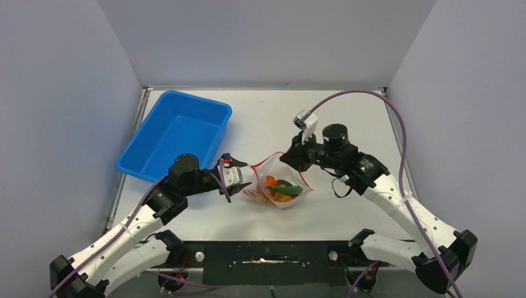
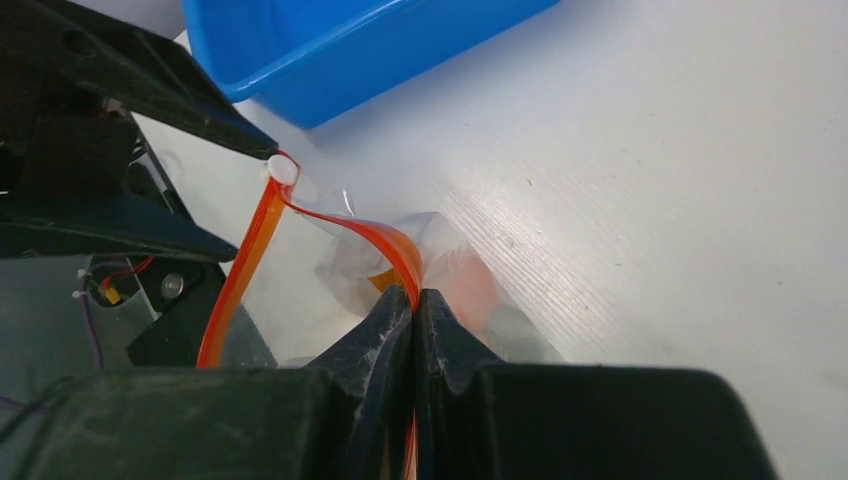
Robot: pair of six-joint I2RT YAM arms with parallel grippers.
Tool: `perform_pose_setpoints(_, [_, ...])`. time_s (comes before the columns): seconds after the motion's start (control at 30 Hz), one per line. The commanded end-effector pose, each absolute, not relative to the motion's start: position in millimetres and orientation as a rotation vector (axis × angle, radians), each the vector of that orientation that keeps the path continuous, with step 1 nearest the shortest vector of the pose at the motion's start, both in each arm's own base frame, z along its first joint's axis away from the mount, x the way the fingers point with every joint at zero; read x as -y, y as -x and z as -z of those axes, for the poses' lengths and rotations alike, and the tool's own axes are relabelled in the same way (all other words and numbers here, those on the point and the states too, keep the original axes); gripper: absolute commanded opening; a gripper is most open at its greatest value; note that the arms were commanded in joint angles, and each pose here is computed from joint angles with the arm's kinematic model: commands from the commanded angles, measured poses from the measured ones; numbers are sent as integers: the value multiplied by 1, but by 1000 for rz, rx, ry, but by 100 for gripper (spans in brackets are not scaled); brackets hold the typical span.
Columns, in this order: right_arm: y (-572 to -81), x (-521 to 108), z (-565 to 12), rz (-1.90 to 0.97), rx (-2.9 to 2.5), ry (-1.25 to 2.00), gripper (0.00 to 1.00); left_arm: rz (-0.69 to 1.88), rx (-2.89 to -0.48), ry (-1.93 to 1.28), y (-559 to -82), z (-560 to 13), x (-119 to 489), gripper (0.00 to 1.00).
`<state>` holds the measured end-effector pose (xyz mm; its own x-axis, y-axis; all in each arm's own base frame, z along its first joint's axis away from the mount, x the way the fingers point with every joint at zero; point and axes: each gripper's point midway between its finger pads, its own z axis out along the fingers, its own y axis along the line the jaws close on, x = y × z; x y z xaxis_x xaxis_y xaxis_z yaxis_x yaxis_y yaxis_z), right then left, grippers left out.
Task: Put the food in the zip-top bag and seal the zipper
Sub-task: Place the fake vegetable in the zipper food storage bag, then zip the zipper food storage bag at the center of the board.
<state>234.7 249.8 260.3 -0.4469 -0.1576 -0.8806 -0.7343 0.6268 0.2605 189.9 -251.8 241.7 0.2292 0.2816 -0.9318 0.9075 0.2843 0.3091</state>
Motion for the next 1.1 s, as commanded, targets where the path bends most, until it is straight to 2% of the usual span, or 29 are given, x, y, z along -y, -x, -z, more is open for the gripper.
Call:
perform_pose_setpoints(0.0, [-229,-260,-287,-870,-1839,790,0,599,-1202,-1310,-200,-245,252,54])
perform_pose_setpoints(0.27, [-226,-261,-282,-872,-1829,826,0,622,-1220,-1227,-216,-236,238,56])
perform_pose_setpoints(0.43, [-228,-260,-281,-867,-1831,815,0,723,-1160,-1274,-202,-238,244,56])
perform_pose_setpoints(0.63, [-229,-265,-284,-892,-1815,810,0,827,-1102,-1293,-190,-238,253,50])
perform_pose_setpoints(0.73, [-230,-267,-287,-900,-1806,802,0,842,-1095,-1298,-191,-240,256,44])
perform_pose_setpoints(0.87, [-231,-269,-287,-910,-1808,799,0,859,-1103,-1314,-193,-233,259,25])
perform_pose_setpoints(1.0, [-231,-270,-285,-919,-1810,800,0,878,-1091,-1326,-189,-232,259,16])
perform_pose_setpoints(1.07, [-232,-270,-284,-914,-1814,796,0,880,-1088,-1328,-188,-232,259,4])
